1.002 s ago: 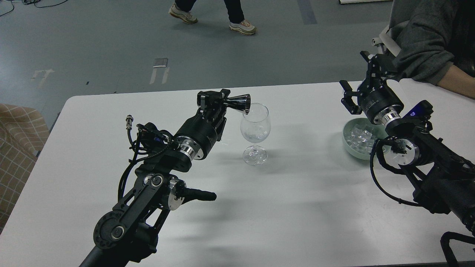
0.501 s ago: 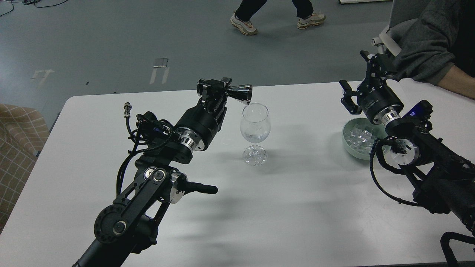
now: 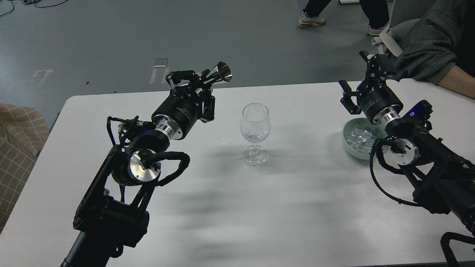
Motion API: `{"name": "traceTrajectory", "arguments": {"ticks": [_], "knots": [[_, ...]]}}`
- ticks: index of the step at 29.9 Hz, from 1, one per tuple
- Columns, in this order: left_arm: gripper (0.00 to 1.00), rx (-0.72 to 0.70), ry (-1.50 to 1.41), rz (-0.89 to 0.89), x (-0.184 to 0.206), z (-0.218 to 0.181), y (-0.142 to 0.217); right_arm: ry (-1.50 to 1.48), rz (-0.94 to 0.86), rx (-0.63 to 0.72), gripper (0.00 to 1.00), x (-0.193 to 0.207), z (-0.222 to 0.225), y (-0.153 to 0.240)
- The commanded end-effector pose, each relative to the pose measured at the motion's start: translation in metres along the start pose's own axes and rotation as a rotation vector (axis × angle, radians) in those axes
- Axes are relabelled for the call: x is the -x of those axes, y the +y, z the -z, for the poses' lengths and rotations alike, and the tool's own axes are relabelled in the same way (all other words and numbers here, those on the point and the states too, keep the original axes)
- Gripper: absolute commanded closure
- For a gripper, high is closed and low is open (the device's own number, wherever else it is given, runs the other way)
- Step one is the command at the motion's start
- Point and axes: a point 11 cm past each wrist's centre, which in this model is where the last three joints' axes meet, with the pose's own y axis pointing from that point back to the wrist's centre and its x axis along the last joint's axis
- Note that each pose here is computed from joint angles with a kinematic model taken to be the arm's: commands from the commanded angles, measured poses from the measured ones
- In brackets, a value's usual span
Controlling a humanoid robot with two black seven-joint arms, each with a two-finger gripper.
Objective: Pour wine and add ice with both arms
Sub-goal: 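Turn the jigger upright and carry it back to its spot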
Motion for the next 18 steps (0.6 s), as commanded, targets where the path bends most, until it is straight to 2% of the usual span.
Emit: {"name": "traceTrajectory", "arguments": {"ticks": [1,5,10,18], "knots": [[0.85,0.059,0.209,-0.004,-0.018,-0.026,0.009,0.000,0.001,0.000,0.00,0.000,0.000,0.000],[0.84,0.107,0.386,-0.051,-0.056,-0.031,0.034,-0.001,0.000,-0.001,0.00,0.000,0.000,0.000],[0.83,0.159,0.464,-0.089,-0.095,-0.026,0.065,-0.001,0.000,-0.001,0.00,0.000,0.000,0.000],[0.81,0.178,0.512,-0.159,-0.144,-0.004,0.085,-0.003,0.002,0.000,0.00,0.002,-0.001,0.000]]}}
